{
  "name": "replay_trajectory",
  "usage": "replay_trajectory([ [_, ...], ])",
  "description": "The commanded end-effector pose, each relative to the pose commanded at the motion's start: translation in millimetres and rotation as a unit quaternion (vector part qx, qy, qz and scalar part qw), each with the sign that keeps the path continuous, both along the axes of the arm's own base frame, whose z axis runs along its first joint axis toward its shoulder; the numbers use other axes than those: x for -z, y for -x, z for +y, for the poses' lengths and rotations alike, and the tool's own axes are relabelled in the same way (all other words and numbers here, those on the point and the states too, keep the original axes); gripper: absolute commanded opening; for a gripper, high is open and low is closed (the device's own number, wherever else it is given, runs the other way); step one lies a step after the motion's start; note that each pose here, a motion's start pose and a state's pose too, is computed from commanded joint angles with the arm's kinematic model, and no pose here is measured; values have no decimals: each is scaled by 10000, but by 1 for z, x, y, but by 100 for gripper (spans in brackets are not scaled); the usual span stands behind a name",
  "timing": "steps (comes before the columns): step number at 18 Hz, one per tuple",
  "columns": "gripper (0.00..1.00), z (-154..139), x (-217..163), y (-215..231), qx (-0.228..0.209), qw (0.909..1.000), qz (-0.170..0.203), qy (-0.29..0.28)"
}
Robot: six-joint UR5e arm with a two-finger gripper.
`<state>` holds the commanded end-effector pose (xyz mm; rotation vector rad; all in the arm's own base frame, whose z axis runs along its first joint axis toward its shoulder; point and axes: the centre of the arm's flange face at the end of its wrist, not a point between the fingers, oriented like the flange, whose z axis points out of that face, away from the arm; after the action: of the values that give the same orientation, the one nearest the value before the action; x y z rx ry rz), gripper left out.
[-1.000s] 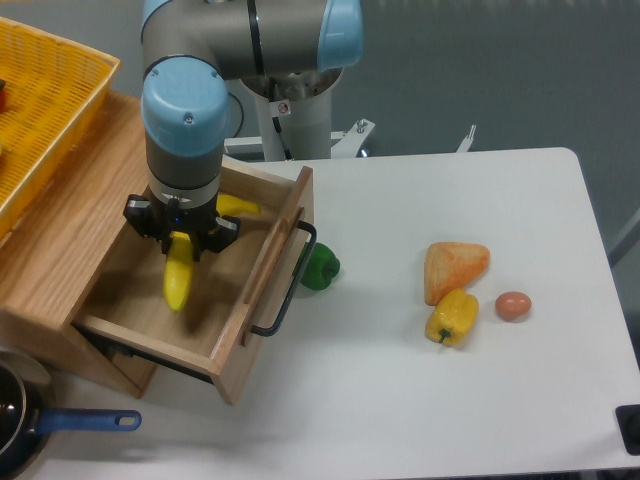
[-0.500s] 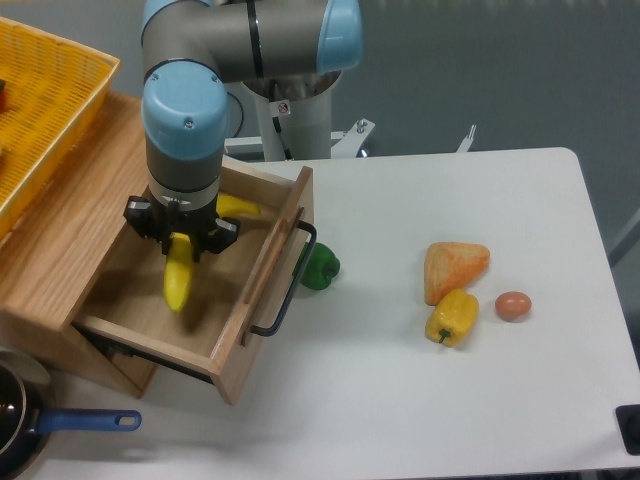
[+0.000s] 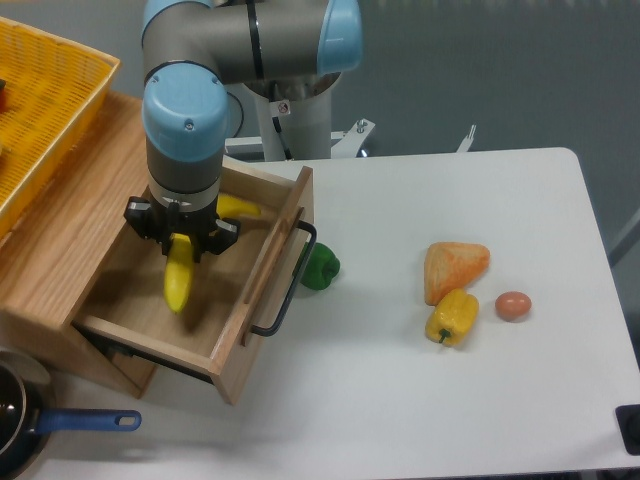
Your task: Place the banana in the top drawer
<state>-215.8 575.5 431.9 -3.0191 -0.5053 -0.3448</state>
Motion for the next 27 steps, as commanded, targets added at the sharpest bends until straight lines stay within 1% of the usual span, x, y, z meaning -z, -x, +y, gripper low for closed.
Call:
replay_trajectory([
  [2,65,0,-1,0,8,10000,1,-2],
  [3,70,-1,-2,0,8,10000,10,-14],
  [4,72,-1,-2,0,0,10000,10,-14],
  [8,73,-2,-6,0,30,10000,35,-52],
  [9,79,-3,-7,0,67,9999,50,-63],
  [10,80,-4,-9,2,76,9999,92,-56],
  [12,93,-7,-8,6,83,9996,249,65],
  [13,97,-8,-7,7,88,9993,331,134],
  [16,97,-10,-12,11,56,9993,364,104],
  [19,96,-18,-31,12,12,9989,477,-22],
  [21,96,-25,-40,14,159,9984,538,-80],
  [23,96,-37,-46,21,127,9983,556,-109],
  [27,97,-51,-53,34,107,9979,619,-164],
])
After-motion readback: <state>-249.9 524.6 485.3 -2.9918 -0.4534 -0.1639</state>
